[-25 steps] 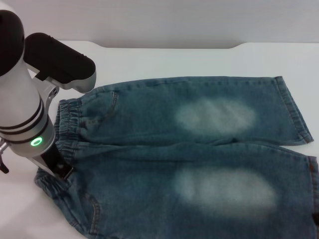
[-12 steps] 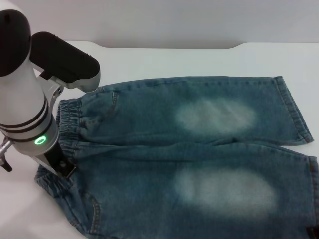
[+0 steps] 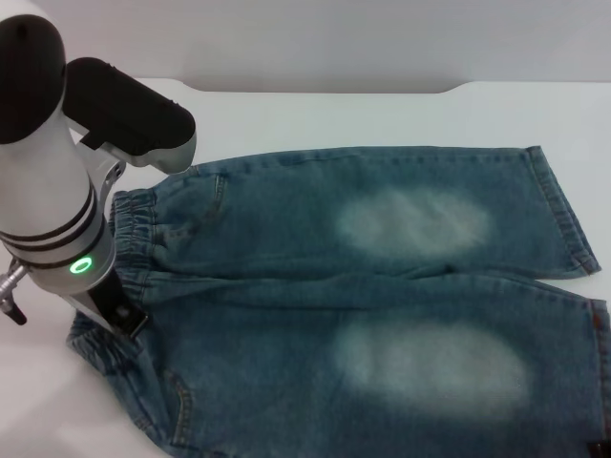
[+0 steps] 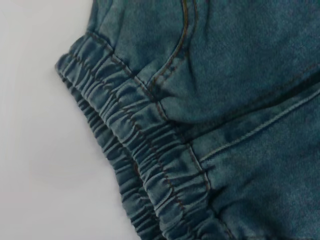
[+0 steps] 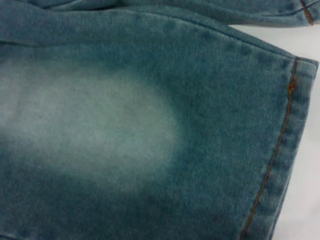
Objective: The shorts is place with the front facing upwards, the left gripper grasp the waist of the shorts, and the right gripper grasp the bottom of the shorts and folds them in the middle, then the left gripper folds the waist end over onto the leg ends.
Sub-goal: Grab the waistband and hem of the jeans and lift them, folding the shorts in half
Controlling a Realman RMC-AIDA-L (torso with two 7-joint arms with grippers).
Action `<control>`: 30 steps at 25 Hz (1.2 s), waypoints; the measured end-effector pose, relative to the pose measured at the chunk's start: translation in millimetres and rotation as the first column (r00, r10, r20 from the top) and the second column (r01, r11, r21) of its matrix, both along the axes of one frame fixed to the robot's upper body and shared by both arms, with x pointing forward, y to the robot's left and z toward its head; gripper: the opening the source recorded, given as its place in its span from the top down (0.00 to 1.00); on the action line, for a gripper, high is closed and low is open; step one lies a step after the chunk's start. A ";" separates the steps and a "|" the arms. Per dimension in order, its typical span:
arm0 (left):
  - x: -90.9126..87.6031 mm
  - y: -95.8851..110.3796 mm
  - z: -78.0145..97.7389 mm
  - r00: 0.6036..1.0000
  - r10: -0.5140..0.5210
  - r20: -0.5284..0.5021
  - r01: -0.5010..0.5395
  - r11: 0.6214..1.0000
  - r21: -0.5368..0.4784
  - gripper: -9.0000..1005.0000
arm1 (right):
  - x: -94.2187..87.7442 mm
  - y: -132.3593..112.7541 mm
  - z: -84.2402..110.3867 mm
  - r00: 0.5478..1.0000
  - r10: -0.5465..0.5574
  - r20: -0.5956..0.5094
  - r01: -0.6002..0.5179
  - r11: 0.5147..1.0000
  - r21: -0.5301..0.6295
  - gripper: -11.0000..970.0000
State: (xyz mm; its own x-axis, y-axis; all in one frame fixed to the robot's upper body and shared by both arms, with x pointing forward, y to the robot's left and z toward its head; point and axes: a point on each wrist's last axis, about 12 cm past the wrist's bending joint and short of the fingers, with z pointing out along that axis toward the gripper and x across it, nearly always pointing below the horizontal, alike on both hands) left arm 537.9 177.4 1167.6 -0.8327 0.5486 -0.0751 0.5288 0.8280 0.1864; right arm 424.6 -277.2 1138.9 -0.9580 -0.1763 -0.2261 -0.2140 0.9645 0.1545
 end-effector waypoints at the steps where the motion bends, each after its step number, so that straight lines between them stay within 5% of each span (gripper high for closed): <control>1: -0.1 -0.7 1.2 1.000 0.001 0.006 -0.001 1.000 -0.003 0.96 | 0.1 0.0 0.0 1.000 0.000 0.001 0.000 1.000 0.000 0.34; 30: 0.3 -2.1 2.9 1.000 0.000 0.017 0.001 1.000 -0.011 0.96 | 2.5 0.8 -12.7 1.000 -0.001 -0.028 0.002 0.999 0.034 0.34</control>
State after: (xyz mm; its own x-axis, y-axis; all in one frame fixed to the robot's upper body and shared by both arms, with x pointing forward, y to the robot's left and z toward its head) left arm 538.2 175.3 1170.6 -0.8309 0.5481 -0.0957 0.5260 0.8299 0.1860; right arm 427.1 -276.5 1126.2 -0.9642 -0.1679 -0.2054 -0.2081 0.9589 0.1930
